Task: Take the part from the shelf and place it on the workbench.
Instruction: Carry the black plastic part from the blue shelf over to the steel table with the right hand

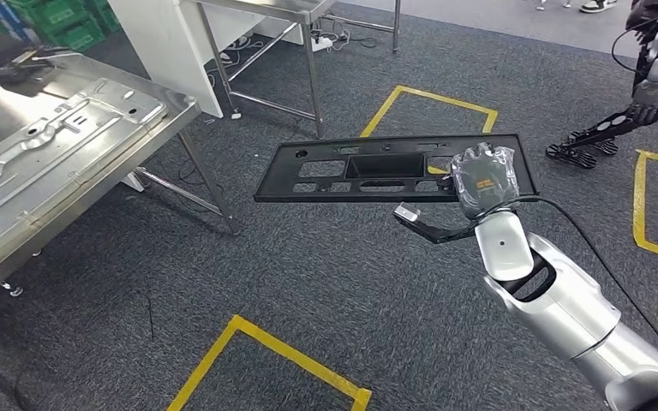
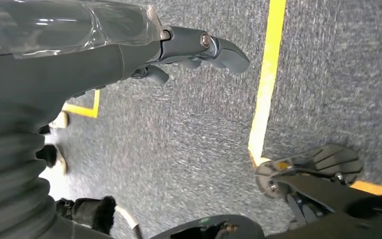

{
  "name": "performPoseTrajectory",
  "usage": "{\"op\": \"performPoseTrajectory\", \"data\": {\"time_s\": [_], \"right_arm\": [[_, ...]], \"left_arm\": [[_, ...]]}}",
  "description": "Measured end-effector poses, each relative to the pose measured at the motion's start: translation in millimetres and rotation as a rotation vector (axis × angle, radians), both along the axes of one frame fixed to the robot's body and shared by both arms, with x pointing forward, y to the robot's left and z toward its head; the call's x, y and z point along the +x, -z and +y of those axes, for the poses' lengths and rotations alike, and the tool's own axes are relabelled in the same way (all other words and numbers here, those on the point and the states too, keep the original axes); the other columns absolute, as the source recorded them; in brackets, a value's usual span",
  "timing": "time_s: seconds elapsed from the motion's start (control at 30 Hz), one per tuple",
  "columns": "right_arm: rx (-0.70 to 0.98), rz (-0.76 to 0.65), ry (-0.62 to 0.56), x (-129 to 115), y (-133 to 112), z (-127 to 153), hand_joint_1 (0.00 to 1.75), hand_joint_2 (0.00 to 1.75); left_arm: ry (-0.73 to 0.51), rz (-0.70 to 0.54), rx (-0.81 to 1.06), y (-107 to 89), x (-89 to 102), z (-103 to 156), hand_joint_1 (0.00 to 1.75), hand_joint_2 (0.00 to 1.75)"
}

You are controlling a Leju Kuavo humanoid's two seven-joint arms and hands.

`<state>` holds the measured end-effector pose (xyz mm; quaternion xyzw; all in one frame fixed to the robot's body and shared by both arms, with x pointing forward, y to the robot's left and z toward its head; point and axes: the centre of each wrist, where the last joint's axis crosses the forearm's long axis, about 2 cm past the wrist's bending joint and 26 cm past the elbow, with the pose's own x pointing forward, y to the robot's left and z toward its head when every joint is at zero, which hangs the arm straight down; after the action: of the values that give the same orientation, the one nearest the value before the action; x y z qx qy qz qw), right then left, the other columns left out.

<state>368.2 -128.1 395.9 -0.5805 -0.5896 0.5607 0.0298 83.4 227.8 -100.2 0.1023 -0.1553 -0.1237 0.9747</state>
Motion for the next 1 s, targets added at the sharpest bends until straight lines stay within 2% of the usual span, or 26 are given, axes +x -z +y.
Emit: {"op": "performPoseTrajectory", "data": {"time_s": [0.63, 1.0], "right_arm": [[0.007, 0.007, 0.007, -0.5, 2.4, -3.6, 1.75, 1.75], [0.008, -0.021, 0.003, -0.8, -8.6, -2.3, 1.75, 1.75]], "left_arm": [[-0.001, -0.004, -0.003, -0.7, 2.6, -1.3, 0.00, 1.75], [-0.002, -0.006, 0.002, -0.4, 1.9, 0.0, 0.00, 1.75]]}}
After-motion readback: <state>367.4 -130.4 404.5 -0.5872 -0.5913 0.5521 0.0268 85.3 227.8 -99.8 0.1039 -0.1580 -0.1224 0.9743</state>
